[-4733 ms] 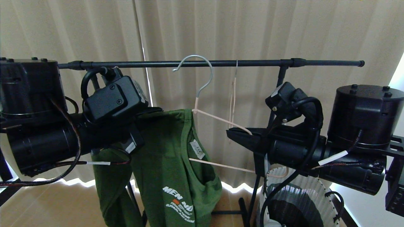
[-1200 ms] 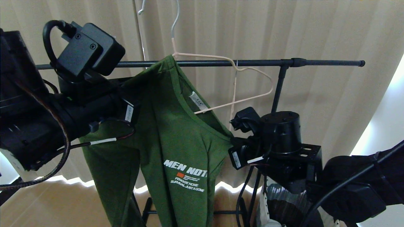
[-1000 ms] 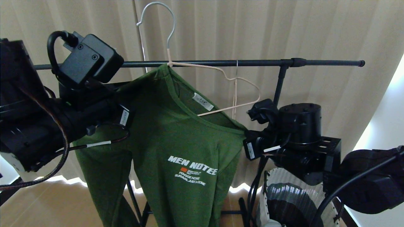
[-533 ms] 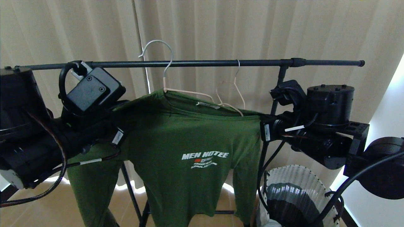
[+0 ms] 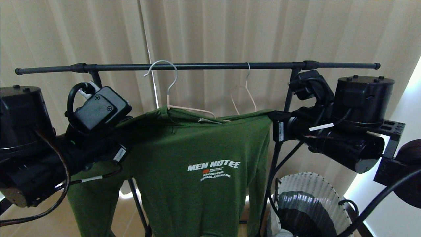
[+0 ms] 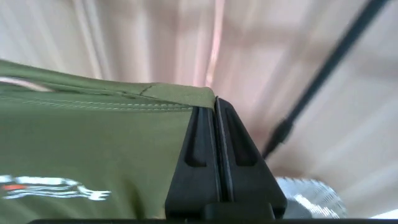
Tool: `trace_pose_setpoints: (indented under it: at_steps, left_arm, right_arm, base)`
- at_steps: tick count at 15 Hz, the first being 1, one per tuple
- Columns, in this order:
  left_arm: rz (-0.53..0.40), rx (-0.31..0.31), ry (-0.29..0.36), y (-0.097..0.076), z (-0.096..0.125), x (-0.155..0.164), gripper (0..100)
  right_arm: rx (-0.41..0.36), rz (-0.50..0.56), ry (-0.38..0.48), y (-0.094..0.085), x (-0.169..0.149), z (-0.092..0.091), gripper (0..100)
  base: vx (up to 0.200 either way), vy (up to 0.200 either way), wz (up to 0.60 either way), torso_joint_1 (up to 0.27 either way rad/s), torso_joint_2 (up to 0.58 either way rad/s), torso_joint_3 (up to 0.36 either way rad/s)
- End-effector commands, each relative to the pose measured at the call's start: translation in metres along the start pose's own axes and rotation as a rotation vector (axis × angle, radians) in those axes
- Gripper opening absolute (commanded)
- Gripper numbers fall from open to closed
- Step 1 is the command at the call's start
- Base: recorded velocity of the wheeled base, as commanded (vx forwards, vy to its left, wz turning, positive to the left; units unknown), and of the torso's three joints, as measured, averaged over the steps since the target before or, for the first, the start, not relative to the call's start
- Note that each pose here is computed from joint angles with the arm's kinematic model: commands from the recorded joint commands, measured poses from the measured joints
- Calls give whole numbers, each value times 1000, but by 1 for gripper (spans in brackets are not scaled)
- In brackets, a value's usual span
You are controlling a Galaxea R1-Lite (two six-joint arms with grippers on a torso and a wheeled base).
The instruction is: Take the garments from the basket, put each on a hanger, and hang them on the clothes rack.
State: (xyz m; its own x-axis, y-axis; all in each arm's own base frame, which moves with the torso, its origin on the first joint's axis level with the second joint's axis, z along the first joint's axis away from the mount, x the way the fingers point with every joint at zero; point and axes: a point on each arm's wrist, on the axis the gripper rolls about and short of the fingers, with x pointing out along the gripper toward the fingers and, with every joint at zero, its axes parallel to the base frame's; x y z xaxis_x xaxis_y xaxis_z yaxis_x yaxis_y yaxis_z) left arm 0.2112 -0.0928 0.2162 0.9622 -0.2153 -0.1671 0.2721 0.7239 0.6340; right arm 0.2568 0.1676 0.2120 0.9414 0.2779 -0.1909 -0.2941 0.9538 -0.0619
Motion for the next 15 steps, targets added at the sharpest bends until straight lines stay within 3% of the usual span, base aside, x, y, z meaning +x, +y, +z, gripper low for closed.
trace_pose_setpoints:
  at_steps: [1,2,3,4,7,10,15]
  left_arm:
    - [39,-28,26,0,0,5,0]
    - [73,-65,22,0,2,9,0]
    - [92,-83,15,0,3,12,0]
    - [124,-99,2,0,3,16,0]
    - [134,-108,-30,-4,3,19,0]
    - [68,-147,-81,-18,13,14,0]
    - [-20,-129,-139,-26,19,11,0]
  right_arm:
    - [-7,85,-21,11,-28,2,0]
    - [-17,116,-8,16,-36,-3,0]
    - [-25,137,3,20,-41,-8,100]
    - [-35,155,19,23,-45,-14,100]
    - [-30,235,-4,26,-46,-11,100]
    - [-99,284,-84,29,-40,-1,100]
    - [-204,267,-149,35,-23,17,100]
  base:
    - [0,0,0,0,0,0]
    - [0,0,0,0,0,0]
    - [0,0,0,0,0,0]
    - [0,0,0,0,0,0]
    - [0,0,0,0,0,0]
    - [0,0,0,0,0,0]
    - [0,0,0,0,0,0]
